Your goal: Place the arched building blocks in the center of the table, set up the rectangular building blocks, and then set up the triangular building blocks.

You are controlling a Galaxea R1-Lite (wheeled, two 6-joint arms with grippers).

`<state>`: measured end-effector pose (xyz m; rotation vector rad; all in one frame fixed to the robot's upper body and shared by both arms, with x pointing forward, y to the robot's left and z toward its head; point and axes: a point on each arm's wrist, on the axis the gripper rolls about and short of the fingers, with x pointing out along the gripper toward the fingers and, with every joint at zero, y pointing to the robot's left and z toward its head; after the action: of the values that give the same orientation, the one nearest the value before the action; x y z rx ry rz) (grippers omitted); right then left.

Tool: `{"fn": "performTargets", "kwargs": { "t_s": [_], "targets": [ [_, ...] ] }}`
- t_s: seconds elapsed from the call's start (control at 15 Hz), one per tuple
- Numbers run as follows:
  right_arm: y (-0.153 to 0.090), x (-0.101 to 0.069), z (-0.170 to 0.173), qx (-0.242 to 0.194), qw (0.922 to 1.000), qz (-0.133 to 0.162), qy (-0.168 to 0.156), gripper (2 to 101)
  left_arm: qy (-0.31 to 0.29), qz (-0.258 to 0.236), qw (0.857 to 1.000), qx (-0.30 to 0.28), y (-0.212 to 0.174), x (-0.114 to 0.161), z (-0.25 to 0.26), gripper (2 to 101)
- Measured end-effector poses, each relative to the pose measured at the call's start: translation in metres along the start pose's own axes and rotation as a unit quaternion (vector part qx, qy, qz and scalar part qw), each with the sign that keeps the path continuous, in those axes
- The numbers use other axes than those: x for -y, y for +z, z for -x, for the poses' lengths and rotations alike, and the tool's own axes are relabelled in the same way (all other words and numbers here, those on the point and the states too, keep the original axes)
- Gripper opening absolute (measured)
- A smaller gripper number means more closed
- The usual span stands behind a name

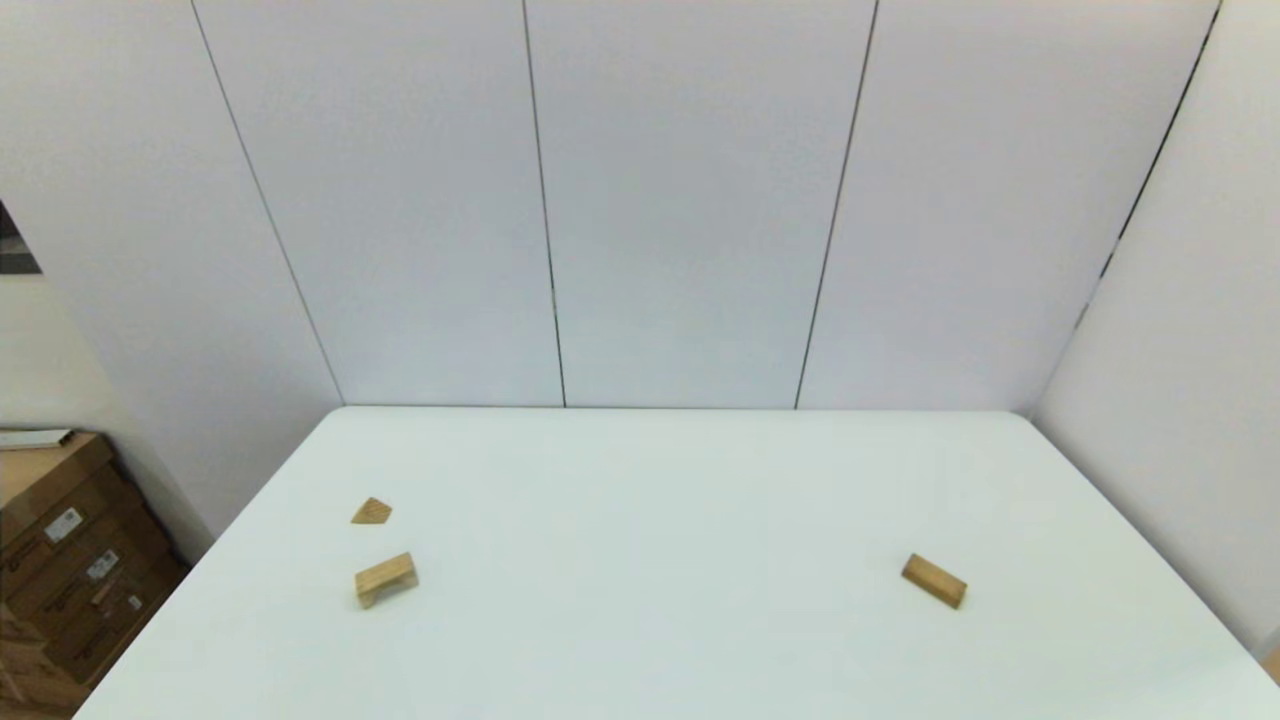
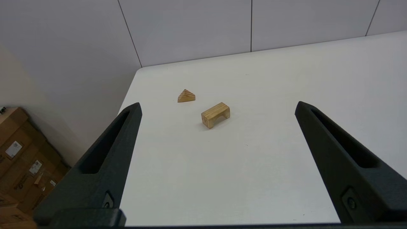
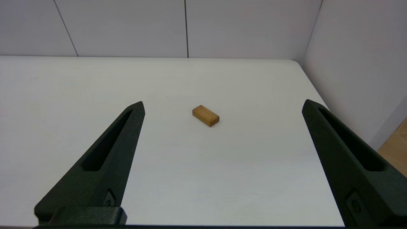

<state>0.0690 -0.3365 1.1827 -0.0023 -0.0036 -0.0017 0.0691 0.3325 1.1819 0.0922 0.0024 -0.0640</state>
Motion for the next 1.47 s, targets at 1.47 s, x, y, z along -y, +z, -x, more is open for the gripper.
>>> {"fn": "performTargets", "kwargs": {
  "t_s": [1.47],
  "targets": [
    [0.0,0.0,0.0,0.0,1.0,0.0,0.0,97.9,0.0,-0.003,1.0,0.0,0.0001,0.0,0.0,97.8]
  ]
}}
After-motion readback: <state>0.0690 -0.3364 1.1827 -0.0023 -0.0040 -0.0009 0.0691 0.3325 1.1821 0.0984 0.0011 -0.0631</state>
